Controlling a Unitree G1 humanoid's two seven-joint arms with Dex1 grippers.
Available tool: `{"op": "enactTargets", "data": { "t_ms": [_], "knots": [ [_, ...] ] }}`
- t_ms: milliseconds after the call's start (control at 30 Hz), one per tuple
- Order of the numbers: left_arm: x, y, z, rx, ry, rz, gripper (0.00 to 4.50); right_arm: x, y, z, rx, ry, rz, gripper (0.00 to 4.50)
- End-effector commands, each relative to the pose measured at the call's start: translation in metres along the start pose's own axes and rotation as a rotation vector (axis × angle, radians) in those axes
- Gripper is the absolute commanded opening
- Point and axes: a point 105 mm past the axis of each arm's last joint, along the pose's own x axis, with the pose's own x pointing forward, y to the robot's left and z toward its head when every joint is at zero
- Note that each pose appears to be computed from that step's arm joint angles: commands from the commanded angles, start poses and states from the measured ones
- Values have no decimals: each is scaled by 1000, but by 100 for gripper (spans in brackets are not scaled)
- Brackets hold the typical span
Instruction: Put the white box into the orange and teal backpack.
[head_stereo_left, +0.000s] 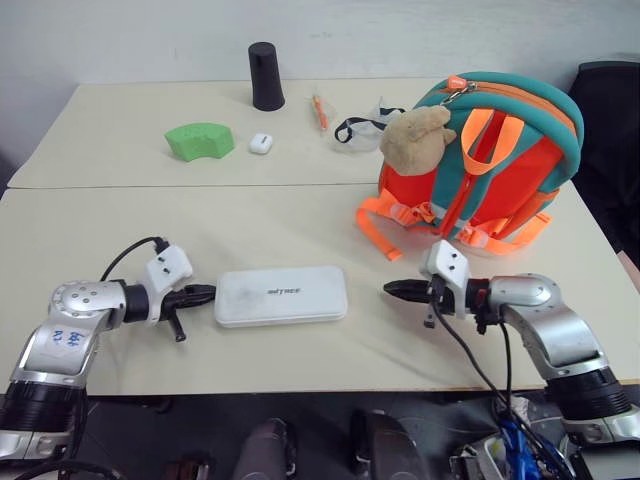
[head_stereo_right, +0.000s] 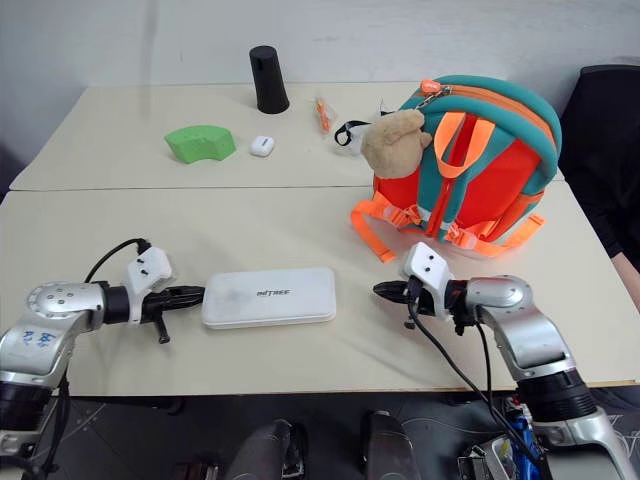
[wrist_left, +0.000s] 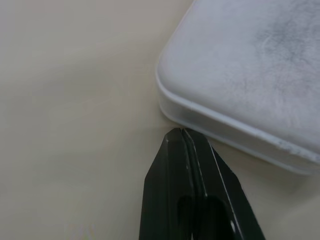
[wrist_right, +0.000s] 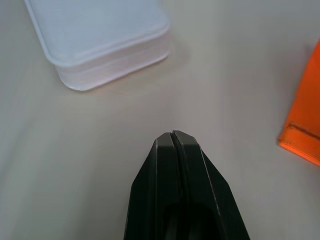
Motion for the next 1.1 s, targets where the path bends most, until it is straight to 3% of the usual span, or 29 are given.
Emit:
{"op": "enactTargets", "data": {
  "t_ms": [33,333,467,567,700,900,1100],
  "knots": [
    [9,1,6,28,-14,-16,1,4,2,13,-39,-28,-3,0],
    [20,10,17,17,-77,9,1,5,5,11,-26,-24,-3,0],
    [7,8,7,-48,-42,-14,1,5,4,10,-24,-22,-18,0],
    [-14,7,-2,-157,-9,-45,57,5,4,10,-30,-20,-21,0],
    [-30,8,-3,-291,6,-86,180,6,5,9,-43,-15,-8,0],
    [-21,9,2,-653,-19,-154,372,13,11,10,-81,-9,32,0],
    [-3,4,11,-879,-47,-226,372,18,13,10,-92,-12,41,0]
  ]
}}
